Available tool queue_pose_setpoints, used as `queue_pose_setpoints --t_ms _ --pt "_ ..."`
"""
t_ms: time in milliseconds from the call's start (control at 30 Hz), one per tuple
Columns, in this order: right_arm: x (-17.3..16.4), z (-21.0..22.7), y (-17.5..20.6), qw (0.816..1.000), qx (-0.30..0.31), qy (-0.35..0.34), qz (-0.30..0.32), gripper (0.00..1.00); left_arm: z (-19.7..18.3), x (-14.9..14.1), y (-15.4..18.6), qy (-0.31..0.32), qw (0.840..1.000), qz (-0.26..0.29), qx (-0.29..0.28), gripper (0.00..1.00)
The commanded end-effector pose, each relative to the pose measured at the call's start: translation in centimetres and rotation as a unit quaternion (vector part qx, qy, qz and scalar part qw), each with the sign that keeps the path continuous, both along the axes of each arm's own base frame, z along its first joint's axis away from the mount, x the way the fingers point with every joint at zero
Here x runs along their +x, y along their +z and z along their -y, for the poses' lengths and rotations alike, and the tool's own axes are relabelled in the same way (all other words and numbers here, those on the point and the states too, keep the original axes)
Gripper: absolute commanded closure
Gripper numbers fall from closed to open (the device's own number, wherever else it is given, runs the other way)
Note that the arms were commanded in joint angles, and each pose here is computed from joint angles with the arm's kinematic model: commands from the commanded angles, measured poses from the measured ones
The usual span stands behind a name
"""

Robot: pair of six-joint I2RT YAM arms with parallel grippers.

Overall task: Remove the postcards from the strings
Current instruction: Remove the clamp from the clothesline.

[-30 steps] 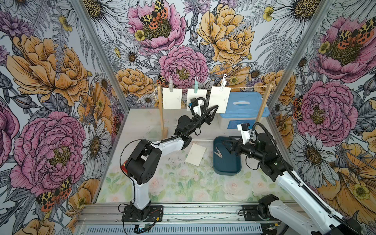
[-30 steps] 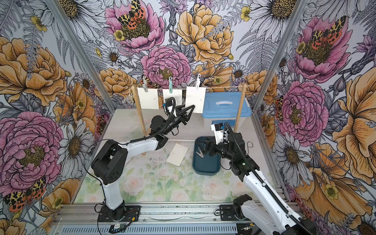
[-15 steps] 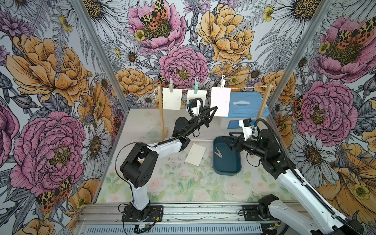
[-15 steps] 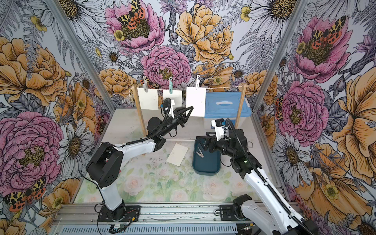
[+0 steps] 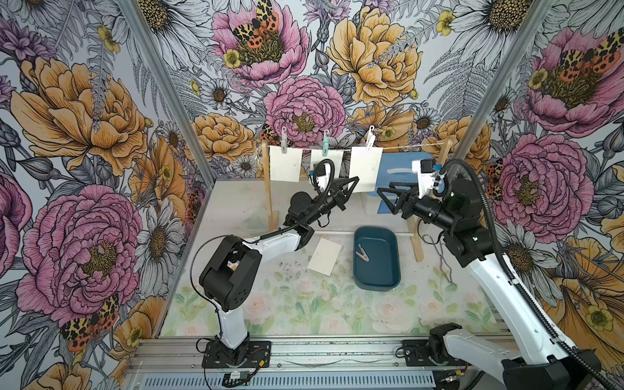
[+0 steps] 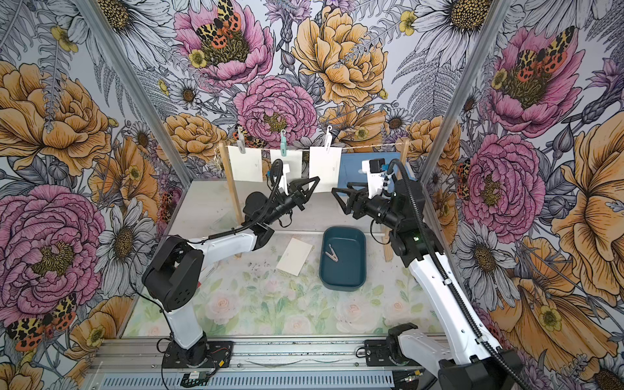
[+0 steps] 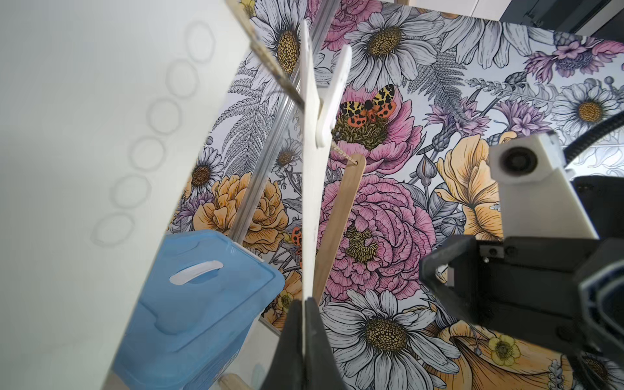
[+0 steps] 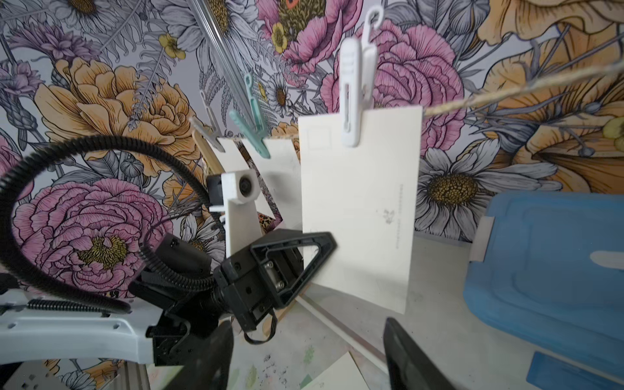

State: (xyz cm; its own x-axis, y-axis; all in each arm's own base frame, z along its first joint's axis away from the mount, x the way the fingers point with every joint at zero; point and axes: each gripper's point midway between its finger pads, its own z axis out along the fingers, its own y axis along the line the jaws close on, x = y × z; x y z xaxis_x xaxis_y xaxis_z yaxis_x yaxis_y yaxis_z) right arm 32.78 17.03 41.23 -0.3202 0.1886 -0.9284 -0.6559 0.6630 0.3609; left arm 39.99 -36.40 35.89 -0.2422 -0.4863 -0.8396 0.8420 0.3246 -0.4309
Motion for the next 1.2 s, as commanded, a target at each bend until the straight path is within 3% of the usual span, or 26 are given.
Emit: queue_pose_setpoints --t_ms 0,433,1167 --pt "0.2 -0.3 2.7 0.999 0.007 0.031 0.024 0.32 -0.3 -0.2 2.1 -0.019 1.0 0.005 -0.015 1.0" --pt "4.1 -1.0 8.7 0.992 0.019 0.102 0.067 0.29 -0.1 1.2 1.5 -0.045 0.998 -0.038 -0.021 1.0" --pt "11.8 -1.8 10.6 0.985 0.047 0.153 0.057 0.24 -0.3 2.6 0.4 -0.029 0.998 -0.056 0.0 1.0"
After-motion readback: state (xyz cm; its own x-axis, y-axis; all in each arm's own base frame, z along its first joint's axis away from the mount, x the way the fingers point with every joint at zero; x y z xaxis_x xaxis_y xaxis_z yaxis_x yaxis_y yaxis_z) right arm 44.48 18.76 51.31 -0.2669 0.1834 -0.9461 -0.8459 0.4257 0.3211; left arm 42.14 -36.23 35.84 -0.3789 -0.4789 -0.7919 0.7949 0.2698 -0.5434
